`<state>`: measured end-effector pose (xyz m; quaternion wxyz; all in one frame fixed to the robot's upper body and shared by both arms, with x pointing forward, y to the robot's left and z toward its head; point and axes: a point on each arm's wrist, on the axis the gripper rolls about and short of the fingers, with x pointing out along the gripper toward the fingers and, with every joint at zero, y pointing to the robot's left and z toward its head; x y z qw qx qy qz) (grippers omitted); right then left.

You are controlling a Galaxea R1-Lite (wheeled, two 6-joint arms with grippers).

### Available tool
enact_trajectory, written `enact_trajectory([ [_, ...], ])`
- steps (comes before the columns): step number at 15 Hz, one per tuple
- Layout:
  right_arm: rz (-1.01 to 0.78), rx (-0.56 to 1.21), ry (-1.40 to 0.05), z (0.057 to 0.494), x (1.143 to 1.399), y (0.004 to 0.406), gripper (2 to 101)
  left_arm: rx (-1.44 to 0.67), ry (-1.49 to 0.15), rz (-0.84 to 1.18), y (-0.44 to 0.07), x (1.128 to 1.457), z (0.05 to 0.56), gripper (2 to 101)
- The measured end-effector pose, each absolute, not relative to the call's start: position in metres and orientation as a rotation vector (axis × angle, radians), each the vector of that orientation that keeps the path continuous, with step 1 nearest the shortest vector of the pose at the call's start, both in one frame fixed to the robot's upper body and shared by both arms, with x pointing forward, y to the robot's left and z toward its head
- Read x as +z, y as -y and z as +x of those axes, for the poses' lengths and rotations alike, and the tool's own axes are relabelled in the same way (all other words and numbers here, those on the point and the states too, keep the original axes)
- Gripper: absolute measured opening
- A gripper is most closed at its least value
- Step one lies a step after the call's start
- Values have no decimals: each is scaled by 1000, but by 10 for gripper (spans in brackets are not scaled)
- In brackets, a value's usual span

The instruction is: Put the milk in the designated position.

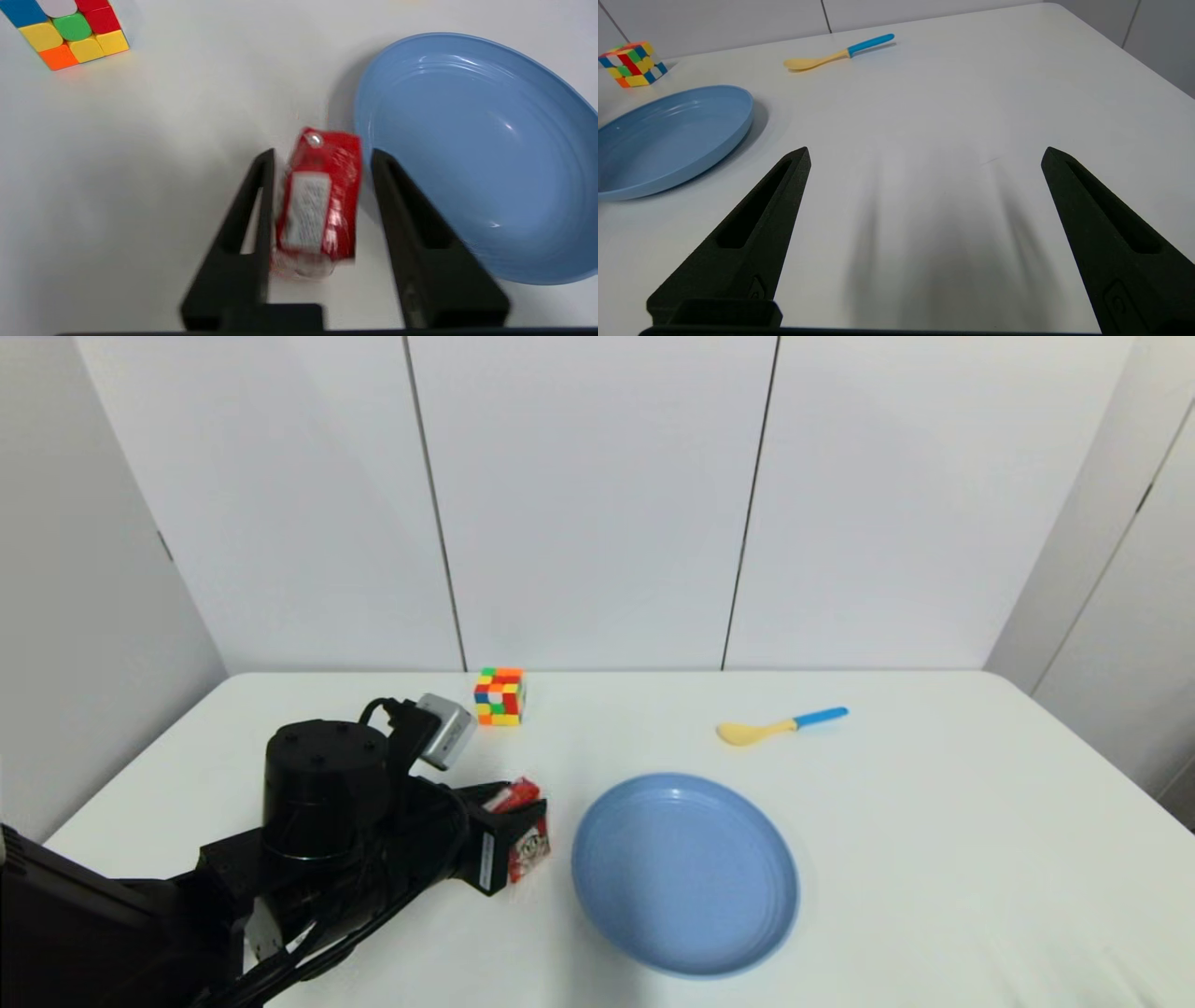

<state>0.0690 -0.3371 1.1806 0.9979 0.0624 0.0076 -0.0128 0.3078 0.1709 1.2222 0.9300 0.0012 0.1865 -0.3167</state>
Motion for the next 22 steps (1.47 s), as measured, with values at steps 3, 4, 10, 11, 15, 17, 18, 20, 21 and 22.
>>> enact_trajectory([
  [3, 125, -26, -14, 69, 1181, 337, 980, -649, -383, 3, -171, 1222, 307, 634],
  [4, 125, -26, -15, 69, 1181, 337, 980, -650, -383, 4, -171, 1223, 307, 675],
  [10, 125, -25, -15, 69, 1181, 337, 980, -663, -435, 28, -187, 1249, 283, 836],
  [11, 125, -26, -15, 69, 1181, 337, 980, -667, -462, 37, -192, 1257, 274, 852],
  [15, 125, -26, -15, 69, 1181, 337, 980, -713, -550, 54, -223, 1283, 231, 903],
  [17, 125, -26, -15, 69, 1181, 337, 980, -710, -517, 59, -242, 1290, 211, 919],
  [18, 125, -25, -14, 69, 1181, 337, 980, -684, -479, 78, -254, 1292, 204, 927],
  [20, 125, -26, -15, 69, 1181, 337, 980, -591, -396, 128, -278, 1294, 194, 938],
  [21, 125, -26, -15, 69, 1181, 337, 980, -546, -345, 153, -288, 1294, 188, 943],
  [22, 125, -26, -15, 69, 1181, 337, 980, -516, -294, 166, -294, 1295, 182, 948],
])
